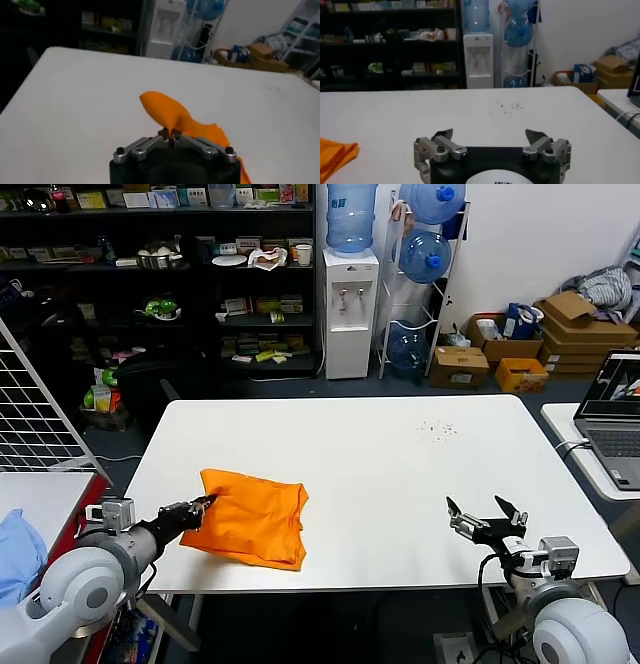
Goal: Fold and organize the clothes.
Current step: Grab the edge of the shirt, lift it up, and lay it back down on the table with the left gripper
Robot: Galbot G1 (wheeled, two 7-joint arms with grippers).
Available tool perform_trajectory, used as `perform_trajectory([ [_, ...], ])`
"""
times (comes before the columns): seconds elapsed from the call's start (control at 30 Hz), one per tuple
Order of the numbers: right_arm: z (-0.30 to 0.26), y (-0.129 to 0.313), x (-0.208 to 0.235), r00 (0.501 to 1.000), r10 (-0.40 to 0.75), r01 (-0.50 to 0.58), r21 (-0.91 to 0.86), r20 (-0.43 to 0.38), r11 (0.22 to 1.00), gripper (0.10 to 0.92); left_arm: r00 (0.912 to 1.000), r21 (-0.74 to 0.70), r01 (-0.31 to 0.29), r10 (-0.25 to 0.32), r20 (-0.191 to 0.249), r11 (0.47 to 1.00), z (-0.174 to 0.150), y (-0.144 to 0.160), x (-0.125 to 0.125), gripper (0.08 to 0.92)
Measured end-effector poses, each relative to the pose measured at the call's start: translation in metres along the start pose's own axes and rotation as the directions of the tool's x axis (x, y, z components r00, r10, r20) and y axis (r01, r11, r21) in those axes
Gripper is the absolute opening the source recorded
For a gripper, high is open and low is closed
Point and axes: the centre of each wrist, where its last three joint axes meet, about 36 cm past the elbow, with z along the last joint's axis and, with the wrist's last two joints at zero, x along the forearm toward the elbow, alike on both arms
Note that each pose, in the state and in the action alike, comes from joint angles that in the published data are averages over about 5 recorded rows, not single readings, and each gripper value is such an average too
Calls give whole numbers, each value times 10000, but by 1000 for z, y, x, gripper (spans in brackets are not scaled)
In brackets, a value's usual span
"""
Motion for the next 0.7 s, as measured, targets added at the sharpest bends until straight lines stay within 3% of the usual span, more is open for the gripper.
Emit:
perform_trajectory([
  [0.13, 3, -4, -4, 9993, 78, -88, 289, 369, 9995, 921, 9978, -159, 567, -561, 344, 9983, -6, 0, 14, 111],
  [0.3, 6, -8, -11, 9978, 131, -167, 551, 652, 9983, 921, 9879, -343, 1542, -1535, 205, 9874, -5, 19, 28, 111],
  [0.5, 11, -9, -18, 9962, 124, -188, 738, 864, 9971, 921, 9624, -666, 2687, -2707, -230, 9609, -8, 47, 39, 111],
  [0.7, 17, -10, -22, 9956, 162, -236, 788, 927, 9966, 921, 9364, -925, 3425, -3477, -478, 9350, -18, 66, 42, 111],
])
